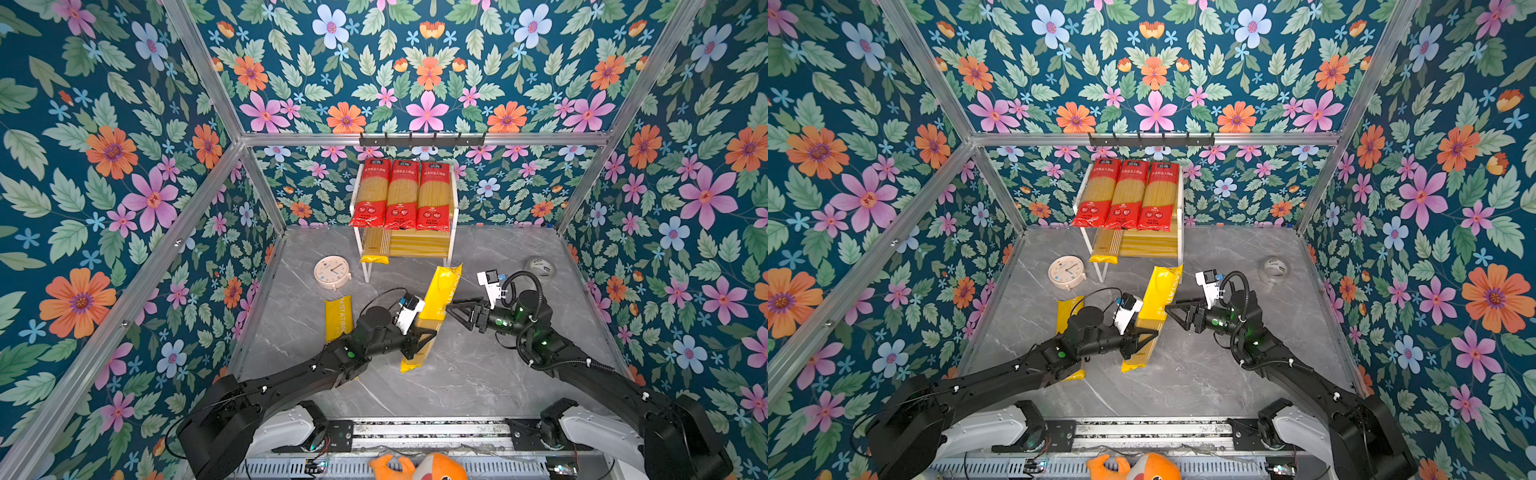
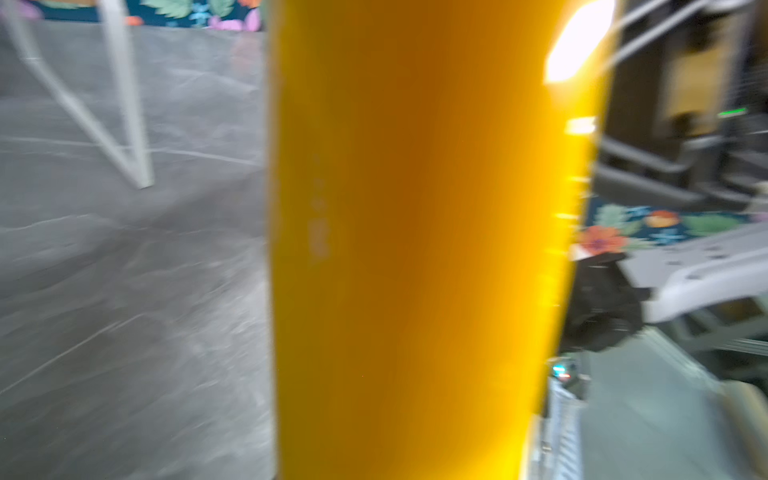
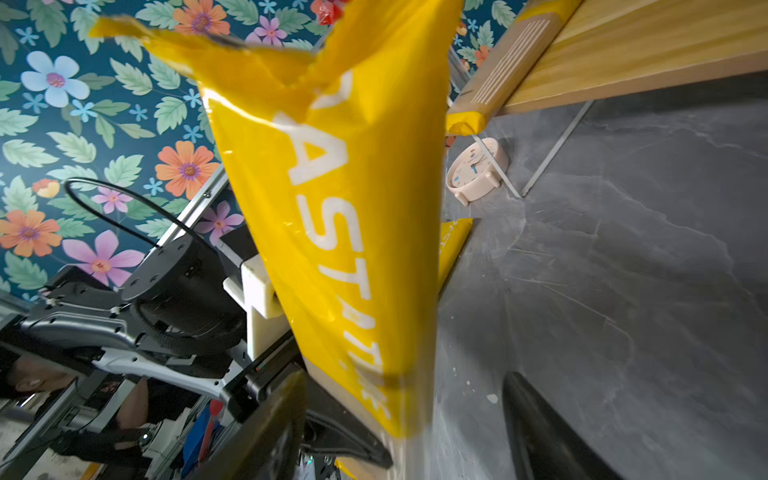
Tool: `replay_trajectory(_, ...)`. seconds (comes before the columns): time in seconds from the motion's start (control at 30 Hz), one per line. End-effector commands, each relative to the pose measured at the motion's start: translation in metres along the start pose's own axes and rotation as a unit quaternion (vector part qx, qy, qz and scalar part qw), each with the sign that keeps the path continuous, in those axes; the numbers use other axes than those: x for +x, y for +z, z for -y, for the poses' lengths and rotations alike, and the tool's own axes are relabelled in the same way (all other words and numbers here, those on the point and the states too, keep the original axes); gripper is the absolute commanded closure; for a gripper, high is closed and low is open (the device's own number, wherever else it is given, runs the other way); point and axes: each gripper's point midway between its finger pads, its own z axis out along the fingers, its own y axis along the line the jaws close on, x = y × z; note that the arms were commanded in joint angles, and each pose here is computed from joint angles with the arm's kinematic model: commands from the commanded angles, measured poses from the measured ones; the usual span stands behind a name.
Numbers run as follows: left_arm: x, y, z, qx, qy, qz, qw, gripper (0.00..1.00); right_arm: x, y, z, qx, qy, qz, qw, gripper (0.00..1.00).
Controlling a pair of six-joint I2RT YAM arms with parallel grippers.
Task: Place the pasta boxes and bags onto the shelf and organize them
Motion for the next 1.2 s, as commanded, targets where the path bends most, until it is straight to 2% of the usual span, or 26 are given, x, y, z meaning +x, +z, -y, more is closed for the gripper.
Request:
replay_trajectory(0.0,-0.042,-0.01,0.044,0.118,0.02,0.08,0.99,1.0,-0.013,0.0,-0.027,-0.078,-0.028,0.004,0.997,0.26)
replay_trajectory(0.13,-0.041,-0.007,0.05,0.145,0.014,0.072,0.987,1.0,-0.022,0.009,-0.043,-0.137,-0.029,-0.013,0.99,0.31)
replay_trajectory(0.27,-0.044,-0.007,0.055,0.165,0.014,0.075,0.983,1.0,-0.034,0.016,-0.05,-0.169,-0.025,-0.01,0.985,0.44)
replay_trajectory(0.67,-0.045,-0.006,0.043,0.161,-0.029,0.08,0.983,1.0,-0.043,0.024,-0.049,-0.192,-0.007,0.002,0.981,0.79)
replay_trajectory(0.83,-0.036,-0.004,0.028,0.144,-0.071,0.076,0.984,0.84,-0.045,0.027,-0.042,-0.176,0.003,0.008,0.984,0.91)
replay_trajectory(0.93,-0.029,-0.01,0.018,0.136,-0.101,0.083,0.982,0.78,-0.044,0.031,-0.033,-0.163,0.013,0.008,0.986,0.97)
replay_trajectory(1.0,-0.024,-0.015,0.013,0.132,-0.113,0.09,0.981,0.7,-0.044,0.034,-0.029,-0.157,0.023,0.007,0.987,0.99)
replay_trajectory(1.17,-0.009,-0.02,0.002,0.102,-0.115,0.079,0.985,0.58,-0.047,0.041,-0.019,-0.14,0.046,0.0,0.989,1.0)
